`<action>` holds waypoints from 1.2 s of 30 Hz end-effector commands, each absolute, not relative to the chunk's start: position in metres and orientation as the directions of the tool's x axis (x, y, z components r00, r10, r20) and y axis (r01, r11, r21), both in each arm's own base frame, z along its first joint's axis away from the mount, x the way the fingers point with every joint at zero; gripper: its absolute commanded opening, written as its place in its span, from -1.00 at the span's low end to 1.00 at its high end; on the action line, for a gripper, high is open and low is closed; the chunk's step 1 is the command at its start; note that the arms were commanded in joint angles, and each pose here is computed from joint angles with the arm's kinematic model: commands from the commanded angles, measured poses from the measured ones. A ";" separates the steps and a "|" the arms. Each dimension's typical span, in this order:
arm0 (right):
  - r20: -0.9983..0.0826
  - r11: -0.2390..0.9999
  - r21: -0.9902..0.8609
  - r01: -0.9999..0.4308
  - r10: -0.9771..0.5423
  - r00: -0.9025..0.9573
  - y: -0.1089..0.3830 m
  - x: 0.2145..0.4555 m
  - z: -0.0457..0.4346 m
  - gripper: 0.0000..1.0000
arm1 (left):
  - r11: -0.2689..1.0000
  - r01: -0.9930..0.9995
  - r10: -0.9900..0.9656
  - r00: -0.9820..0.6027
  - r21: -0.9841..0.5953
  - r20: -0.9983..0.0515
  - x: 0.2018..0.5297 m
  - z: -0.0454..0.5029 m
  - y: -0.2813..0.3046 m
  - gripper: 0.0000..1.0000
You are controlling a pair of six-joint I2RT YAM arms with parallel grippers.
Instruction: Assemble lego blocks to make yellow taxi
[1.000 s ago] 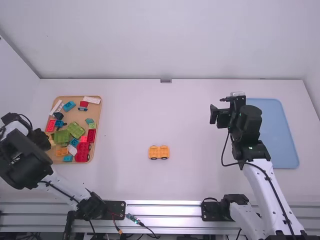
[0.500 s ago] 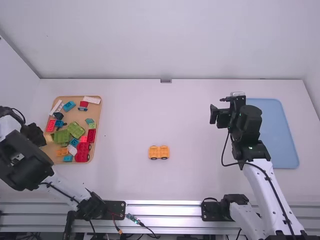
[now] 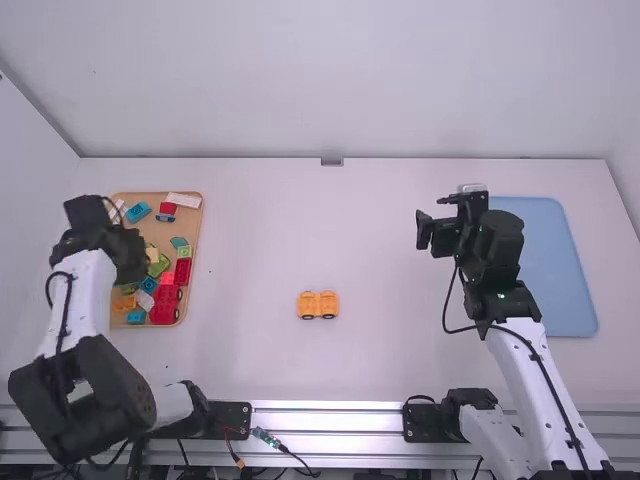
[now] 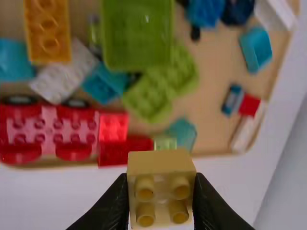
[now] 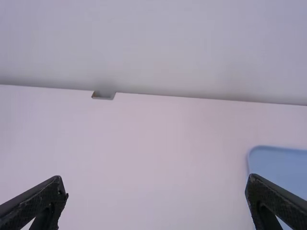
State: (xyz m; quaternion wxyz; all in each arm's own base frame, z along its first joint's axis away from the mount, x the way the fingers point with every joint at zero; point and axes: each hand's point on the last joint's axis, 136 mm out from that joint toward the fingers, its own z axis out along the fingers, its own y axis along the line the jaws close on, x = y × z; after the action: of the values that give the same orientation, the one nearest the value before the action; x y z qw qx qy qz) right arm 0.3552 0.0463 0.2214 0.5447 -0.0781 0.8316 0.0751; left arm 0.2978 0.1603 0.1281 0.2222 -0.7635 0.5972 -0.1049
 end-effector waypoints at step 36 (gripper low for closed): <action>-0.932 0.967 0.053 -0.248 -0.041 -0.360 0.054 0.358 0.238 0.97 | 0.915 -0.391 -0.404 -0.887 -0.099 -0.224 0.306 0.075 -0.048 -0.97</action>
State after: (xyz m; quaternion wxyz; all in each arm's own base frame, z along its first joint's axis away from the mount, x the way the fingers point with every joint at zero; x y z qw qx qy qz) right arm 0.3545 0.0514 0.2228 0.5457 -0.0860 0.8289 0.0881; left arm 0.3067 -0.0696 0.0790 0.1104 -0.2144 0.9669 -0.0830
